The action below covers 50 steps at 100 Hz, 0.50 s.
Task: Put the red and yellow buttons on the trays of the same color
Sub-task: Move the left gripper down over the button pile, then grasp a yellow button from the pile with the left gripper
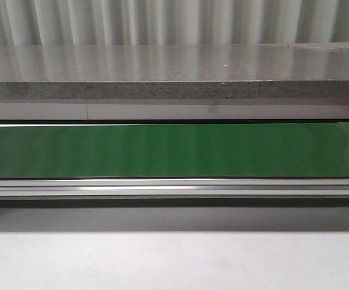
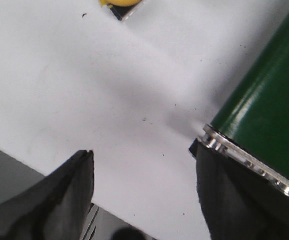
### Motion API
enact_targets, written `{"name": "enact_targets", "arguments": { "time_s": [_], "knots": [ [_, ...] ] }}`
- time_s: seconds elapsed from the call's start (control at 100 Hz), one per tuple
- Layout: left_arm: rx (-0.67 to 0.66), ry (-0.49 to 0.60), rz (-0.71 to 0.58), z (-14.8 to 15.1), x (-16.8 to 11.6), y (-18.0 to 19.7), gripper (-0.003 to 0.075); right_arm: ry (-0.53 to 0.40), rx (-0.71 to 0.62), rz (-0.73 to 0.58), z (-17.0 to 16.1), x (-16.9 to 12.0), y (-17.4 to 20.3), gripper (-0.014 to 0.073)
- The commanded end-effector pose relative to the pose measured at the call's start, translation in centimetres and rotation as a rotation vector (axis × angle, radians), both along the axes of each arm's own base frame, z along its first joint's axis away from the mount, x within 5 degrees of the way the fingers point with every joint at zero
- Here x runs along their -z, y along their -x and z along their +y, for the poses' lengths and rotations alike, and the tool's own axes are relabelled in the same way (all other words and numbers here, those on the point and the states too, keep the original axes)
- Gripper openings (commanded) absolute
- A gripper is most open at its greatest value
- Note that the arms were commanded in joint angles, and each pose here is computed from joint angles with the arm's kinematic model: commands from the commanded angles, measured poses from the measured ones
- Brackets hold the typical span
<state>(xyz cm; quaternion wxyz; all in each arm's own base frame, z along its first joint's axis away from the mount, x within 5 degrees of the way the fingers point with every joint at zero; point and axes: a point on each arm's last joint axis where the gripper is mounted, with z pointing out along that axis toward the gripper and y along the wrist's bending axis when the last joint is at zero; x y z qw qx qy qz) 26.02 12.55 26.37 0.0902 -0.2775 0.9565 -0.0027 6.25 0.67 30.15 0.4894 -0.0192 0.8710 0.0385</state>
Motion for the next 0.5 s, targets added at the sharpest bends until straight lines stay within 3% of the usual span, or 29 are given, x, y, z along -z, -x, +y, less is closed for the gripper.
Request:
{"name": "enact_targets", "arguments": {
  "time_s": [0.0,0.49],
  "knots": [
    [-0.020,-0.012,-0.069,0.4,-0.8,-0.9,0.0430,0.004,-0.002,-0.084,0.0,-1.2,-0.3,-0.0067],
    [-0.019,-0.031,-0.056,2.7,1.9,-5.2,0.0430,0.004,-0.002,-0.084,0.0,-1.2,-0.3,-0.0067]
  ]
}}
